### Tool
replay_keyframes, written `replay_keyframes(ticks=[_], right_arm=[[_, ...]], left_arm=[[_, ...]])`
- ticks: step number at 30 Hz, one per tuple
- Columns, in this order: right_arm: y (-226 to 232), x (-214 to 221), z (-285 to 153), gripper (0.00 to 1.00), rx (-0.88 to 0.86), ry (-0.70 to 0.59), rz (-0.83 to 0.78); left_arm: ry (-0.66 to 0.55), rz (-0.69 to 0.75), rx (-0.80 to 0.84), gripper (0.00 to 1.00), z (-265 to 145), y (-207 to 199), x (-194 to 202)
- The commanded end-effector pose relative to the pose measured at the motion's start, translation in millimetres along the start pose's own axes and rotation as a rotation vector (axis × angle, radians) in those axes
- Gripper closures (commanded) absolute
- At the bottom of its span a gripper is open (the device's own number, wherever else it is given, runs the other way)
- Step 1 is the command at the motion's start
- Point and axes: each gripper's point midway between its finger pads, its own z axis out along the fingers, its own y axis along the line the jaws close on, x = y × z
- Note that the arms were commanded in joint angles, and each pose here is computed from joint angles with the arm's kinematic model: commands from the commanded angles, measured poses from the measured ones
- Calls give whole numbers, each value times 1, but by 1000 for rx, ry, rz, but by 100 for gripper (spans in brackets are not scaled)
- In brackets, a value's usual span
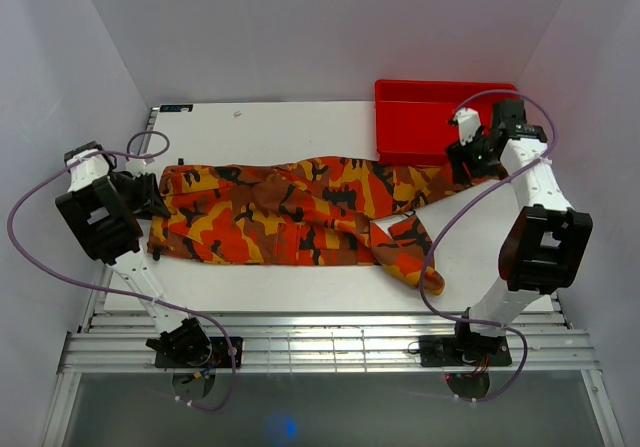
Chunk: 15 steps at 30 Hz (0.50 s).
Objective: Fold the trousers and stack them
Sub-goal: Flatten the trousers out
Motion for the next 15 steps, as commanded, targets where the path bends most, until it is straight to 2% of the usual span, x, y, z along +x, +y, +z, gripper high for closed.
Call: replay_keyframes(ticks=[1,8,10,12,14,15], right_arm=[[104,50,-5,35,-377,119,203],[170,69,36,30,-471,179,175],[176,69,51,25,-461,188,189],[182,75,62,26,-441,215,170],[184,80,70,33,-437,225,175],[183,82,72,49,-435,232,172]], left_arm=[[-44,25,29,52,-10,-15,-6],[-38,18,27,52,-7,-15,-2],[-41,18,22,52,-7,-15,0],[-46,18,20,52,-7,-15,-1],[-48,17,22,53,-7,-15,0],[-44,14,23,53,-7,-16,1]])
